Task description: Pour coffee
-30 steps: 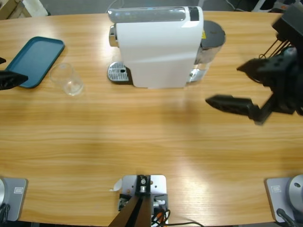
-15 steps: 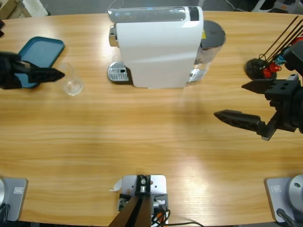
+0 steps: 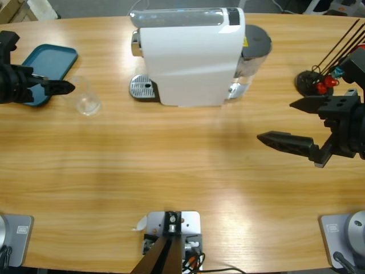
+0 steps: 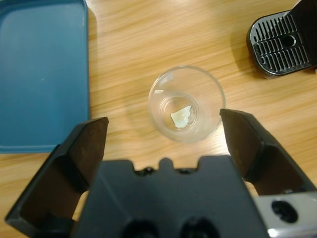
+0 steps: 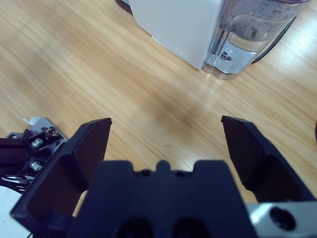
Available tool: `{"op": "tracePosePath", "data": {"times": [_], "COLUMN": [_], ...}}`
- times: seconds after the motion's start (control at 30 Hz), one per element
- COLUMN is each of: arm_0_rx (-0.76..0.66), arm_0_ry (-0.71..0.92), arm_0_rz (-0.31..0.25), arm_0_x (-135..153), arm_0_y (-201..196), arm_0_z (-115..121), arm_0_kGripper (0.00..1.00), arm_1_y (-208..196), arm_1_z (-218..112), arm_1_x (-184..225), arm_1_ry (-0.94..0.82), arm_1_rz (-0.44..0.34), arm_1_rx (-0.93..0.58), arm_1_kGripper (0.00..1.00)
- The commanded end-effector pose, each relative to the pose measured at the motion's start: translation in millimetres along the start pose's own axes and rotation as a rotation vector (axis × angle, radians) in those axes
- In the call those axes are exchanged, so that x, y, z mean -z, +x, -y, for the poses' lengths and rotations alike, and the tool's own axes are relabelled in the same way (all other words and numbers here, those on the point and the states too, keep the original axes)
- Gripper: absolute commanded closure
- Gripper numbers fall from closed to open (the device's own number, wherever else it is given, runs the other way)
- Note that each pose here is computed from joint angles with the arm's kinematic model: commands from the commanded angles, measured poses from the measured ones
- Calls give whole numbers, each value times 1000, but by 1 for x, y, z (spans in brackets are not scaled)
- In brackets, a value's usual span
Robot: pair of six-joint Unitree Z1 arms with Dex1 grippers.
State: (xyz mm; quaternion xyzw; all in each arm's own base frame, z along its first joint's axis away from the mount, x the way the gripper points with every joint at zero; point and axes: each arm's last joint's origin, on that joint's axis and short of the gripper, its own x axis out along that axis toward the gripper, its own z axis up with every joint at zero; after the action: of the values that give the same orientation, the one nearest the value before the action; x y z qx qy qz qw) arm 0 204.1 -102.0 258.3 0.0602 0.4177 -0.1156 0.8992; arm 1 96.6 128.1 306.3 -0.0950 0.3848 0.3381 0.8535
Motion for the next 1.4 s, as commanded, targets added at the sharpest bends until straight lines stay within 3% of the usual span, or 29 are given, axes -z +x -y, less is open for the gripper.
{"op": "tracePosePath", "data": {"times": [0.03,0.17,0.43,0.63,0.87,1.13,1.4], "arm_0_rx": [20,56,67,83,160,223,204], "arm_0_ry": [21,36,46,36,57,135,138], "arm_0_rz": [-90,-78,-111,-8,31,-16,-29], "arm_0_x": [10,9,13,11,14,33,42], "arm_0_y": [32,32,39,7,-6,-6,1], "arm_0_z": [10,17,20,11,16,35,34], "arm_0_kGripper": [23,23,27,4,4,4,4], "arm_1_y": [3,4,5,8,8,8,13], "arm_1_z": [6,7,8,7,6,5,4], "arm_1_x": [9,8,8,9,9,9,7], "arm_1_ry": [2,2,3,-3,-6,-12,-21], "arm_1_rz": [-17,-19,-21,-28,-29,-33,-50], "arm_1_rx": [-6,-15,-18,-32,-46,-59,-73], "arm_1_kGripper": [0,0,0,0,0,0,0]}}
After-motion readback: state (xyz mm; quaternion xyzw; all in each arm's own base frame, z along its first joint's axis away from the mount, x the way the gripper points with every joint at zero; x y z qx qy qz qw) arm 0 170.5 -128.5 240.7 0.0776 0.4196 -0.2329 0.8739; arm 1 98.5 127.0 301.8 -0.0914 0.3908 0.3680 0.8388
